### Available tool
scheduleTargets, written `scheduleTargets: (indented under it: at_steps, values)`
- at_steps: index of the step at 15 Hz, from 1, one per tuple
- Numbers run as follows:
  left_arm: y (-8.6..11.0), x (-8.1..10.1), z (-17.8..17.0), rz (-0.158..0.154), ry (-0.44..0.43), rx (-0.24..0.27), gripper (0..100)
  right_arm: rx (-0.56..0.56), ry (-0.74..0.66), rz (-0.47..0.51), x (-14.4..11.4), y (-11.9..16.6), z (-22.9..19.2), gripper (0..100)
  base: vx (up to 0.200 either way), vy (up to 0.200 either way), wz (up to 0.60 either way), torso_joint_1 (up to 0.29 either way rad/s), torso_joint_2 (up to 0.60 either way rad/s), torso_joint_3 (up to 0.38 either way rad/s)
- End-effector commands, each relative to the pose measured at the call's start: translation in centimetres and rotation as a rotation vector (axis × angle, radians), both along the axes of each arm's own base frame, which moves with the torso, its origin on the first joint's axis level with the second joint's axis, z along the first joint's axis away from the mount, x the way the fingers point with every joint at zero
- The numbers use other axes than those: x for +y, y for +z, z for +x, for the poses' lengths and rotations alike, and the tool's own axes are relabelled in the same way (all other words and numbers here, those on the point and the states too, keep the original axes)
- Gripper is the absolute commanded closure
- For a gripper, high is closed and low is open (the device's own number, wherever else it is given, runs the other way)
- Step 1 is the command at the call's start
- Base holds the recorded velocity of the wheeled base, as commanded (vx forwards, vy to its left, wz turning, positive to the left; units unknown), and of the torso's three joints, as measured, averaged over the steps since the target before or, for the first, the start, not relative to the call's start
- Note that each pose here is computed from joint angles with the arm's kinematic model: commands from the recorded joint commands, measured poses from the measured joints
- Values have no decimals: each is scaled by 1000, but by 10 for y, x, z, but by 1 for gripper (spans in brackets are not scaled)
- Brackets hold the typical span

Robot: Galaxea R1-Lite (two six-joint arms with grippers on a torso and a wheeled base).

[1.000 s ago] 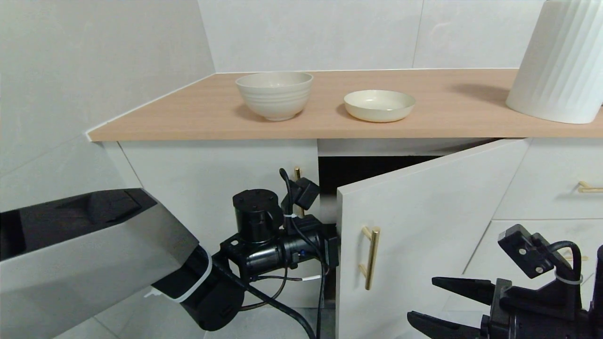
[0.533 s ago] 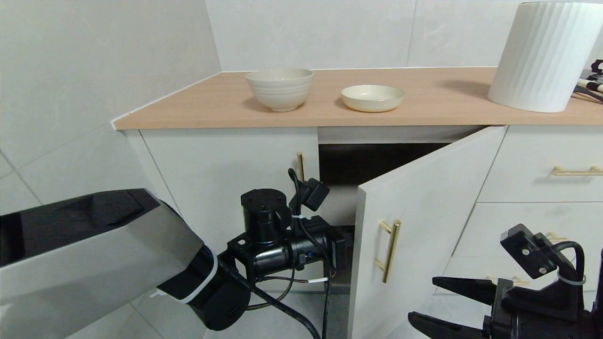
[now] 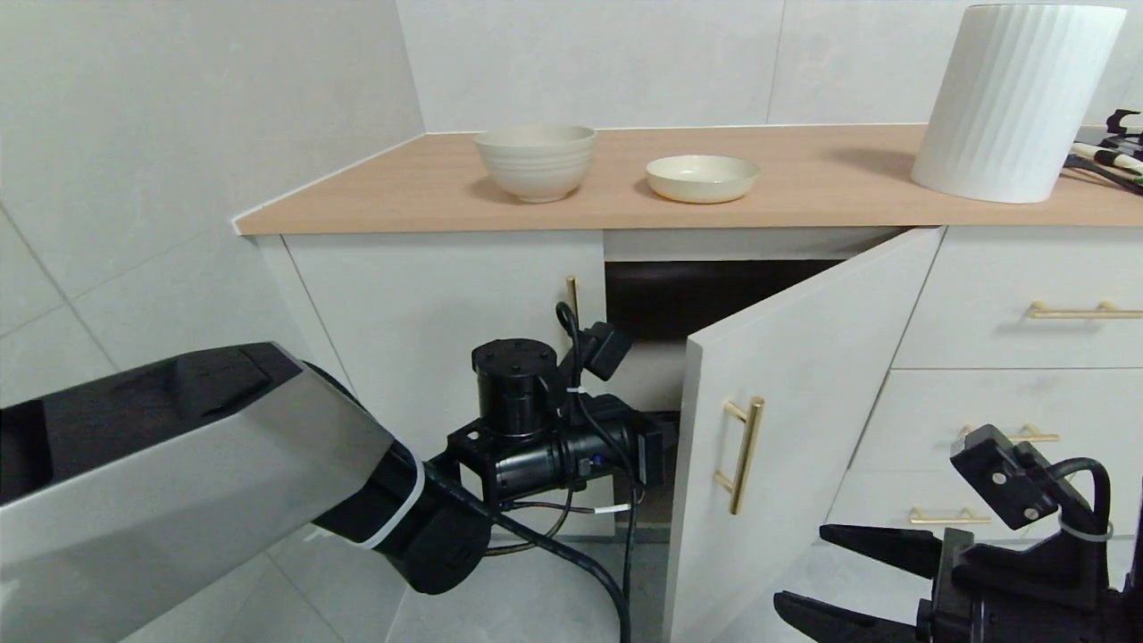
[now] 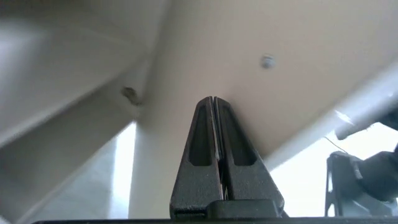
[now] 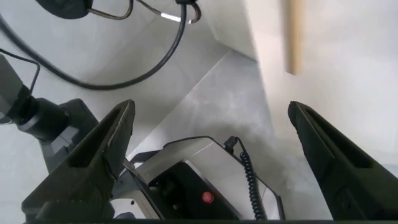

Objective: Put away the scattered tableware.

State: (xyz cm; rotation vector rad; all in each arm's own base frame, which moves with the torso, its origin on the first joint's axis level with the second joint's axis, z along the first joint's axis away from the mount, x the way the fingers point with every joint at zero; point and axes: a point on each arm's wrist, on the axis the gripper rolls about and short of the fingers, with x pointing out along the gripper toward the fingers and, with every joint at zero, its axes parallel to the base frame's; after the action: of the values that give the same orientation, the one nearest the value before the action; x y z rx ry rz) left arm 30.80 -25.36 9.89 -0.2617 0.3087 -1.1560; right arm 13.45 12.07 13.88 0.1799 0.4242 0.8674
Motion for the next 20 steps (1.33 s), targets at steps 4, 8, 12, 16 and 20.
scheduleTargets:
  at_steps: [4, 8, 12, 16, 20]
  values:
    - [2, -10, 13, 3, 2, 6, 100, 2, 1, -1, 0, 0, 0, 0, -50, 0, 0, 1, -1, 1]
    - [1, -16, 14, 10, -3, 14, 100, -2, 4, 4, 0, 1, 0, 0, 0, 0, 0, 0, 0, 0]
    - [11, -42, 4, 32, 22, 18, 100, -39, 65, 38, 3, 10, -13, 0, 0, 0, 0, 0, 0, 0]
    - [29, -78, -34, 45, -101, 28, 100, -95, 156, 99, 0, 22, -35, 0, 0, 0, 0, 0, 0, 0]
    - [51, -84, -78, 39, -196, 20, 100, -160, 192, 167, -9, 36, -49, 0, 0, 0, 0, 0, 0, 0]
